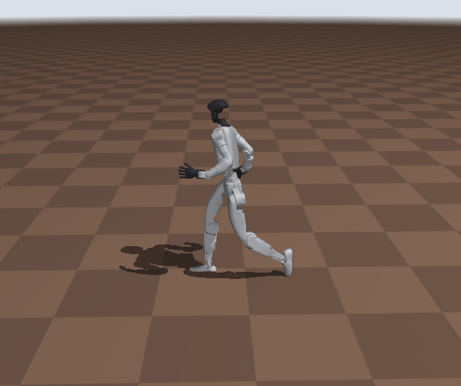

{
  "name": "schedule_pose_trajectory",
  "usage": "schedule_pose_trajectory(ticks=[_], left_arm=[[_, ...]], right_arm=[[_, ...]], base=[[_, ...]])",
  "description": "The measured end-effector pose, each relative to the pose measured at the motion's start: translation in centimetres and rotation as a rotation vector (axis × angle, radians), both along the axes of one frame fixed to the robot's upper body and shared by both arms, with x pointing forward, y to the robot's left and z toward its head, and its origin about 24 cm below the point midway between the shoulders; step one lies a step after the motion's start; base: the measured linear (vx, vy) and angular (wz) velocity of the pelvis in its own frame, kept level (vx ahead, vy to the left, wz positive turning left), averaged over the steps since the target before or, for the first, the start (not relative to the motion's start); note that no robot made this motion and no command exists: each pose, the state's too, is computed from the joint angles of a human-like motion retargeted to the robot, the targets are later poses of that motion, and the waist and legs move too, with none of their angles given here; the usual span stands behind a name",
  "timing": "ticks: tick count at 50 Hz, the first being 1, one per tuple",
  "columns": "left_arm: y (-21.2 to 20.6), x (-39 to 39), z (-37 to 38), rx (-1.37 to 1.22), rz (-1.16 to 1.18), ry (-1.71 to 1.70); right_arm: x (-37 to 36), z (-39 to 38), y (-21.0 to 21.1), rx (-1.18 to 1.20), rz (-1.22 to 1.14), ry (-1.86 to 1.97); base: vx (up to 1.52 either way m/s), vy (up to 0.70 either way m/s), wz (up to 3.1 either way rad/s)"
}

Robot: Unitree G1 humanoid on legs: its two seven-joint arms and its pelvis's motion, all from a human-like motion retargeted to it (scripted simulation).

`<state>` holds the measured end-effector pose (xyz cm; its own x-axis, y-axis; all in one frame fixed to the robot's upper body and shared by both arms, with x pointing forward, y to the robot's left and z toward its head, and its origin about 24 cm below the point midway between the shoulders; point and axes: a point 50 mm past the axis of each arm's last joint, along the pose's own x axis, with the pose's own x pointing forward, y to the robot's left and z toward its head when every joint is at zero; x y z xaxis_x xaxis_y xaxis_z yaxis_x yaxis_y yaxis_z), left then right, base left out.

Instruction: Walk run

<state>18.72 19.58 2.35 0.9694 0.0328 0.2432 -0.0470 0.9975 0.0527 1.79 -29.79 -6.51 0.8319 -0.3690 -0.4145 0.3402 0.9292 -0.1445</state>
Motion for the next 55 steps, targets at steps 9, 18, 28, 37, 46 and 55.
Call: schedule_pose_trajectory(ticks=[9,18,28,37,46,55], left_arm=[[-0.5,-26.8,-14.6,-0.149,-0.023,1.199],[5.3,-25.2,-12.5,0.015,0.343,1.042],[-1.8,2.7,-5.2,-0.241,0.168,0.147],[-1.3,4.8,7.3,0.124,-0.097,-0.326],[0.5,-4.3,-4.5,0.089,-0.034,0.232],[1.3,-17.7,-11.4,-0.165,0.158,0.718]], right_arm=[[23.1,14.0,10.8,0.033,0.334,-0.978],[22.9,19.9,9.1,-0.387,0.434,-1.031],[4.5,-4.9,10.3,0.238,0.184,0.064],[-10.0,-1.9,3.2,0.110,-0.218,0.228],[5.7,-1.2,6.5,0.042,-0.011,-0.118],[20.0,9.0,10.1,0.185,0.363,-0.757]], base=[[2.22,-0.67,-1.56],[2.29,-0.42,-0.50],[2.45,-0.56,1.33],[2.25,-0.77,0.70],[2.16,-0.94,-0.58],[2.04,-0.33,-0.89]])
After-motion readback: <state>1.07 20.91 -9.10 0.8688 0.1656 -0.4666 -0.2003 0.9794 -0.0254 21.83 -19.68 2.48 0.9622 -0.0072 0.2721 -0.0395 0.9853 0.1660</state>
